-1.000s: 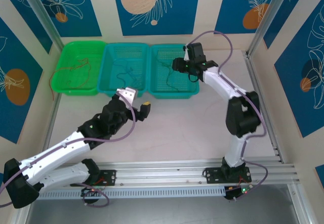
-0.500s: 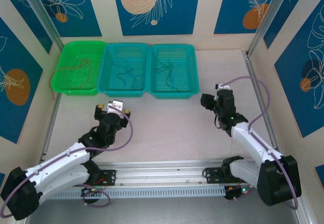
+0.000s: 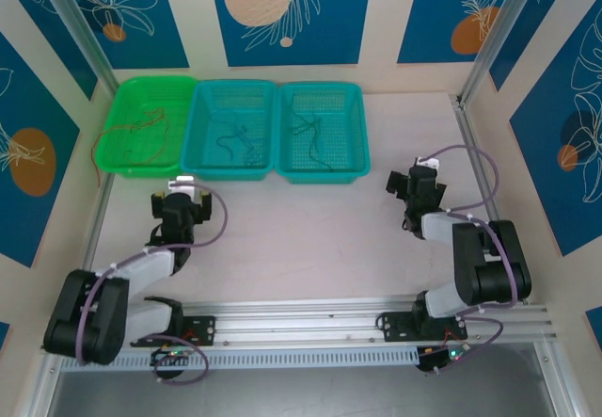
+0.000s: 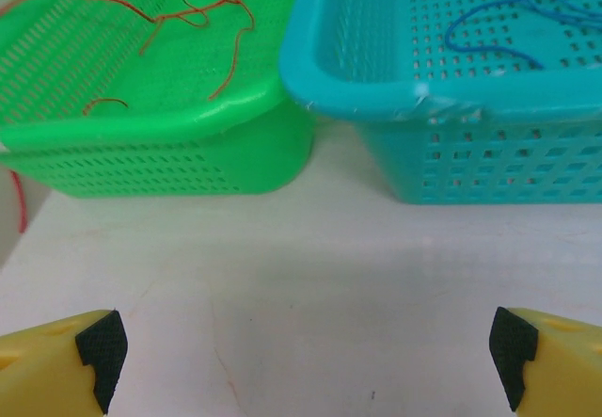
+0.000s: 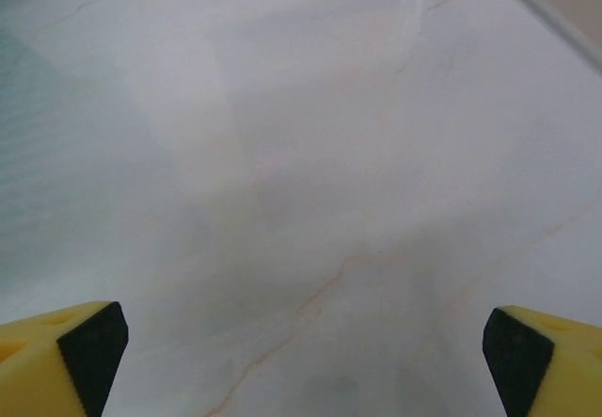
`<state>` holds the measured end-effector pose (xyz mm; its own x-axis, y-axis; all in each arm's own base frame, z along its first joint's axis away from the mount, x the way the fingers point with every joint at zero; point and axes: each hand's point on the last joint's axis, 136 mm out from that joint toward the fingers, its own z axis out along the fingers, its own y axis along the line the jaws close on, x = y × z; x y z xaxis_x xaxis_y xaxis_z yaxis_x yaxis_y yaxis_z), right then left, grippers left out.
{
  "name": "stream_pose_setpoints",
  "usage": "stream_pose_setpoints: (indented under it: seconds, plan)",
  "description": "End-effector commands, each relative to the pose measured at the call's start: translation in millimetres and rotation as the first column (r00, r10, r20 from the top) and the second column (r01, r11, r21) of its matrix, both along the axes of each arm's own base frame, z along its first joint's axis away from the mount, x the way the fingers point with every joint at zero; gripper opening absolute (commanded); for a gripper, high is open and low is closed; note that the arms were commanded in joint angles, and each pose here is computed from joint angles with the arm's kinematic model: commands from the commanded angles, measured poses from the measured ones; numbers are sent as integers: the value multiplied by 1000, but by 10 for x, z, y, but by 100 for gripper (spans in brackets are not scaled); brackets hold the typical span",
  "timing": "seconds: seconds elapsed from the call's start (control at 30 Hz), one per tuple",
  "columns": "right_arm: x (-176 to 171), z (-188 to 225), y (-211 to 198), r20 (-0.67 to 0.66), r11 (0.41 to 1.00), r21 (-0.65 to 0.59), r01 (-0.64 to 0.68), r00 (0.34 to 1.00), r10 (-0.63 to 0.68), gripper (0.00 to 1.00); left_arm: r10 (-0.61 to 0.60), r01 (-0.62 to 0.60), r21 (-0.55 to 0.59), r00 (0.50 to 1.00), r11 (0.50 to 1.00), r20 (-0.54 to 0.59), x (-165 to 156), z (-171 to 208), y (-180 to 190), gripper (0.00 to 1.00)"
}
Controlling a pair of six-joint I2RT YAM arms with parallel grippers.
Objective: Untangle the cables
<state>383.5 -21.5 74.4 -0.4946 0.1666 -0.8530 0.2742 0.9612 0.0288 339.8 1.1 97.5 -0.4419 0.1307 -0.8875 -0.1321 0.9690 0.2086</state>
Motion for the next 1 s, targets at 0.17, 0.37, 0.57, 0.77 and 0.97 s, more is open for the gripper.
stream_pose_setpoints:
  seconds: [0.17, 0.37, 0.57, 0.77, 0.97]
  plan:
    - [197, 260, 277, 136, 981, 0, -193, 972, 191, 99, -182, 190, -51, 974, 980, 134, 438, -31, -283, 100]
    - [197, 267, 277, 141, 981, -4, -192, 971, 191, 99, -117, 124, -89, 990, 988, 79, 524, -88, -141, 100]
    - [377, 222, 392, 31, 964, 27, -263, 964, 262, 99, -110, 118, -89, 990, 989, 90, 529, -66, -129, 100]
    - [606, -917, 801, -651, 899, 342, -274, 621, 437, 99, -113, 121, -91, 990, 988, 86, 526, -79, -135, 100]
    - [430, -57, 1044, -188, 864, -85, -497, 859, 476, 99, -118, 126, -93, 989, 988, 86, 529, -75, -134, 100]
